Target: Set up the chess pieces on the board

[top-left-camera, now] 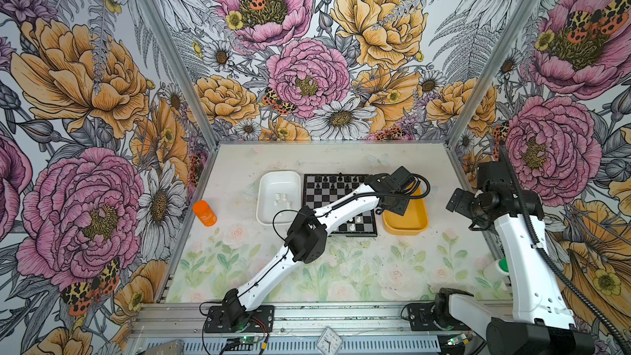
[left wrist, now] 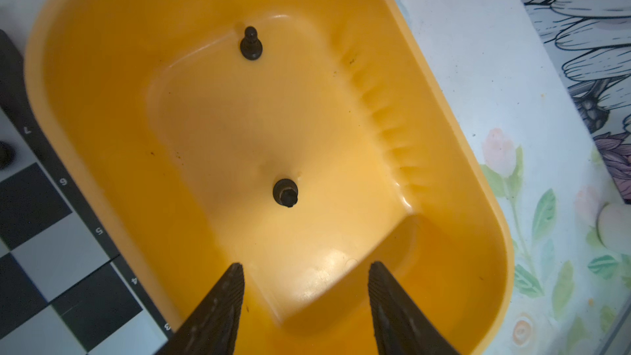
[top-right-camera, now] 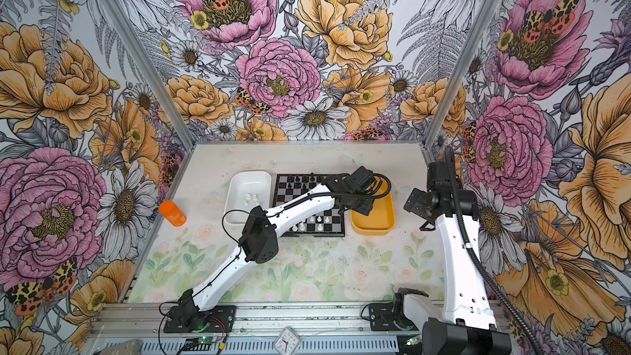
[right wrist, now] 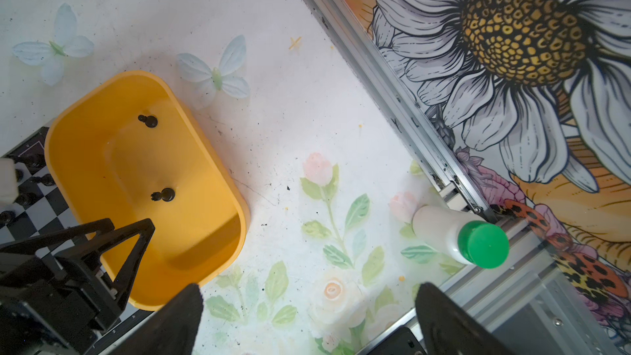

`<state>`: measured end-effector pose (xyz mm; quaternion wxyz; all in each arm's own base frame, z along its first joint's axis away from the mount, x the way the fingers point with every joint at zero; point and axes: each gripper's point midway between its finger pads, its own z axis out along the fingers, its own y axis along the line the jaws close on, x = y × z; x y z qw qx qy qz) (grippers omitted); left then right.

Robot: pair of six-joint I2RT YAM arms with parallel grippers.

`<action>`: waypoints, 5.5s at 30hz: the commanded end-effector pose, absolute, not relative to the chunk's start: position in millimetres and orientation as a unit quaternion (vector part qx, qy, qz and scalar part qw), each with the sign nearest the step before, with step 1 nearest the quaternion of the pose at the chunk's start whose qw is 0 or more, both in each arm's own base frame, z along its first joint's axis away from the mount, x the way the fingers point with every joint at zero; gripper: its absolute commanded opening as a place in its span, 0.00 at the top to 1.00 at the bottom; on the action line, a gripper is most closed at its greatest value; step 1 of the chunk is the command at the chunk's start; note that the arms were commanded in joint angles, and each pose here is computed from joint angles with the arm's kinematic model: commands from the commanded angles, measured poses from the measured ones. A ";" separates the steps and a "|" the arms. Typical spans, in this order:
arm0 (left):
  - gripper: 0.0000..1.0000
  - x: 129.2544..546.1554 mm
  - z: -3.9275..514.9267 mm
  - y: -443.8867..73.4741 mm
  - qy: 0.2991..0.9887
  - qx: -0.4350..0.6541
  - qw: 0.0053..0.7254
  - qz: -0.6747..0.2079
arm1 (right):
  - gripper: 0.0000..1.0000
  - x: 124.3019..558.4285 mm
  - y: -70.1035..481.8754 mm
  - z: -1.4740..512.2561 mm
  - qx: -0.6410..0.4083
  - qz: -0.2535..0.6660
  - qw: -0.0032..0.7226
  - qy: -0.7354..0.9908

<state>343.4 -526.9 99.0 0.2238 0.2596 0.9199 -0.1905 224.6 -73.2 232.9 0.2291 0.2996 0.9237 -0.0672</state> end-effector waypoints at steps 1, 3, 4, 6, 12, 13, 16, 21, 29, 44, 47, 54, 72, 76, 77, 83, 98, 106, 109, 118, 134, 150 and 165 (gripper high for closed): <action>0.41 350.0 102.0 -526.7 0.914 0.271 0.240 -0.182 | 0.00 218.7 -78.2 232.2 0.312 -0.079 0.230 0.919; 0.42 348.8 100.2 -529.1 0.913 0.277 0.240 -0.182 | 0.00 218.1 -78.6 231.6 0.312 -0.081 0.229 0.918; 0.43 350.3 98.7 -528.8 0.913 0.277 0.240 -0.181 | 0.00 217.7 -78.5 231.4 0.312 -0.081 0.229 0.918; 0.43 351.0 97.7 -530.4 0.911 0.281 0.242 -0.180 | 0.00 216.7 -78.8 231.3 0.313 -0.082 0.229 0.918; 0.43 355.6 94.9 -532.0 0.908 0.288 0.248 -0.178 | 0.00 214.7 -79.6 232.5 0.317 -0.084 0.233 0.916; 0.43 357.2 93.6 -531.2 0.908 0.286 0.247 -0.178 | 0.00 214.5 -79.5 233.4 0.318 -0.083 0.235 0.915; 0.44 361.3 90.1 -529.1 0.910 0.283 0.246 -0.176 | 0.00 213.4 -79.2 236.1 0.321 -0.080 0.242 0.912; 0.45 368.3 88.8 -530.1 0.909 0.278 0.254 -0.177 | 0.00 212.8 -79.2 237.9 0.321 -0.079 0.245 0.911; 0.47 370.7 81.4 -533.7 0.908 0.278 0.258 -0.177 | 0.00 214.5 -80.3 240.2 0.320 -0.080 0.246 0.911; 0.49 376.1 76.0 -536.3 0.907 0.276 0.259 -0.186 | 0.00 214.3 -81.2 240.5 0.318 -0.083 0.247 0.912; 0.49 376.6 74.6 -535.6 0.907 0.276 0.257 -0.186 | 0.00 215.0 -81.5 241.3 0.318 -0.083 0.247 0.911; 0.49 376.7 81.1 -535.2 0.906 0.275 0.261 -0.188 | 0.00 216.3 -81.4 240.1 0.317 -0.083 0.244 0.913; 0.49 374.7 76.6 -534.5 0.908 0.275 0.255 -0.186 | 0.00 215.7 -80.8 239.5 0.313 -0.082 0.246 0.914; 0.49 374.6 75.7 -536.0 0.908 0.275 0.255 -0.188 | 0.00 214.3 -80.9 237.9 0.313 -0.082 0.244 0.914; 0.50 374.6 75.2 -536.2 0.908 0.276 0.255 -0.188 | 0.00 214.0 -81.0 237.7 0.314 -0.083 0.244 0.914; 0.50 373.5 69.7 -536.8 0.909 0.276 0.249 -0.190 | 0.00 213.1 -80.4 235.7 0.316 -0.081 0.242 0.914; 0.51 374.3 81.9 -538.3 0.905 0.276 0.259 -0.194 | 0.00 213.0 -80.6 232.5 0.316 -0.081 0.240 0.914; 0.49 377.3 119.4 -541.2 0.891 0.281 0.289 -0.210 | 0.00 214.3 -78.6 228.1 0.315 -0.074 0.238 0.916; 0.48 378.8 136.0 -542.3 0.885 0.280 0.303 -0.217 | 0.00 215.1 -78.3 227.2 0.314 -0.072 0.239 0.916; 0.43 389.9 197.5 -534.6 0.861 0.279 0.359 -0.228 | 0.00 217.1 -79.0 228.3 0.312 -0.071 0.243 0.916; 0.44 369.3 137.9 -546.5 0.875 0.310 0.300 -0.222 | 0.00 216.7 -77.4 225.5 0.309 -0.067 0.240 0.918; 0.48 358.4 88.3 -539.9 0.889 0.326 0.262 -0.186 | 0.00 218.8 -77.5 223.2 0.306 -0.067 0.234 0.920; 0.50 356.6 55.2 -535.9 0.899 0.325 0.238 -0.173 | 0.00 215.8 -77.7 219.6 0.307 -0.069 0.230 0.921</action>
